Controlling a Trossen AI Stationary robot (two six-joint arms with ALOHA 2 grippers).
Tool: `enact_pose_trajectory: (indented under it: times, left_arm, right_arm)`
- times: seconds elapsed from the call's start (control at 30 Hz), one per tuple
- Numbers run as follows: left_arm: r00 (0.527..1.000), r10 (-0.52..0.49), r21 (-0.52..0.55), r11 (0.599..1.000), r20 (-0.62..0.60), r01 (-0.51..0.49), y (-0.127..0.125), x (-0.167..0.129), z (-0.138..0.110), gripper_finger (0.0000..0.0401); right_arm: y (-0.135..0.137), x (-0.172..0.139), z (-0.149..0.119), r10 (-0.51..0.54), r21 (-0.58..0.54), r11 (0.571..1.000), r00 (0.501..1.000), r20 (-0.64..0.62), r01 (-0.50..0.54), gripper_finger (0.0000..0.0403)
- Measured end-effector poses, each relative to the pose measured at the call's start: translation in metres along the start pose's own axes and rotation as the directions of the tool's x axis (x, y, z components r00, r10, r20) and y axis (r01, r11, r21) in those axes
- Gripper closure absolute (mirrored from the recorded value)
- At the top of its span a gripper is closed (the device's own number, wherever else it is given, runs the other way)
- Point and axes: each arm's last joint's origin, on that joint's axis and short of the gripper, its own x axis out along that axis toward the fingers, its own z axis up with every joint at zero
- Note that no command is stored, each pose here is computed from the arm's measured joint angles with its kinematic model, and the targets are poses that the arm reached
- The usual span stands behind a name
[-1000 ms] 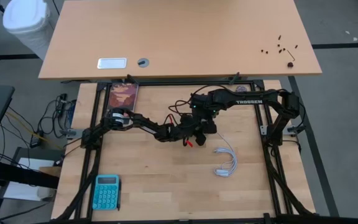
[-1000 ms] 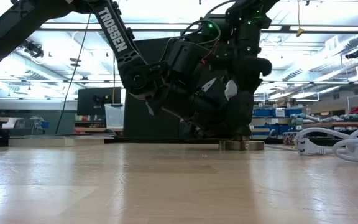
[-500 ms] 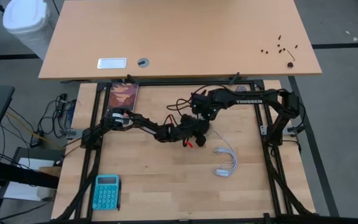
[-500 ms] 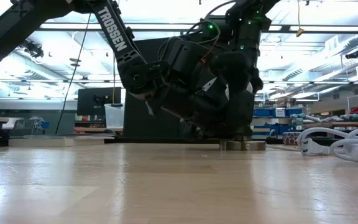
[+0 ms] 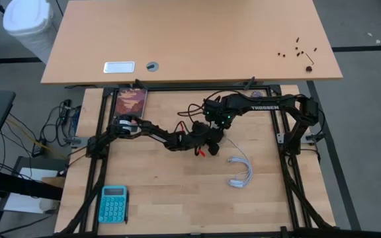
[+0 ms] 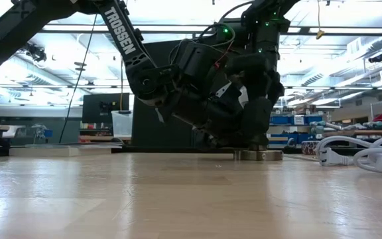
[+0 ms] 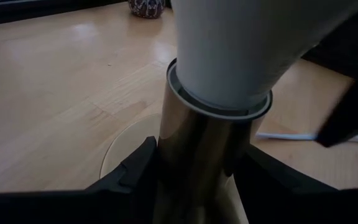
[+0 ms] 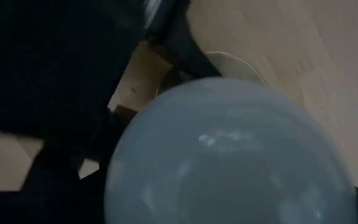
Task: Screw lightbulb
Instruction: Insert the white lightbulb into the lamp
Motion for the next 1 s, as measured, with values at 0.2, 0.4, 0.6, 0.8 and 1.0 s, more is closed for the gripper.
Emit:
enact_pose_trajectory:
  times: [0.2, 0.4, 0.6, 0.8, 1.0]
  left_arm:
    - [1.000, 0.004, 0.001, 1.000, 0.001, -0.004, 0.0001, -0.0001, -0.0003, 0.0223]
    - [1.000, 0.003, 0.002, 1.000, 0.001, -0.003, 0.0001, -0.0001, -0.0002, 0.0223]
    - [1.000, -0.003, 0.000, 1.000, -0.002, 0.003, 0.0000, -0.0002, -0.0004, 0.0223]
    - [1.000, -0.009, 0.023, 1.000, -0.004, 0.009, -0.0004, -0.0002, -0.0004, 0.0223]
    - [1.000, -0.027, 0.037, 0.999, -0.004, 0.027, -0.0023, -0.0008, -0.0006, 0.0223]
  right_arm:
    - [0.0000, -0.0024, -0.0012, 0.024, -0.242, 0.970, 1.000, -0.004, -0.024, 0.0080]
    - [-0.0017, -0.0037, -0.0029, 0.014, -0.516, 0.856, 1.000, -0.017, -0.021, 0.0025]
    - [-0.0035, -0.0041, -0.0036, -0.013, -0.706, 0.708, 1.000, -0.019, -0.004, 0.0009]
    - [-0.0026, -0.0046, -0.0034, -0.035, -0.848, 0.530, 0.999, -0.006, 0.014, 0.0022]
    - [-0.0023, -0.0050, -0.0028, -0.038, -0.861, 0.509, 0.999, 0.002, 0.021, 0.0033]
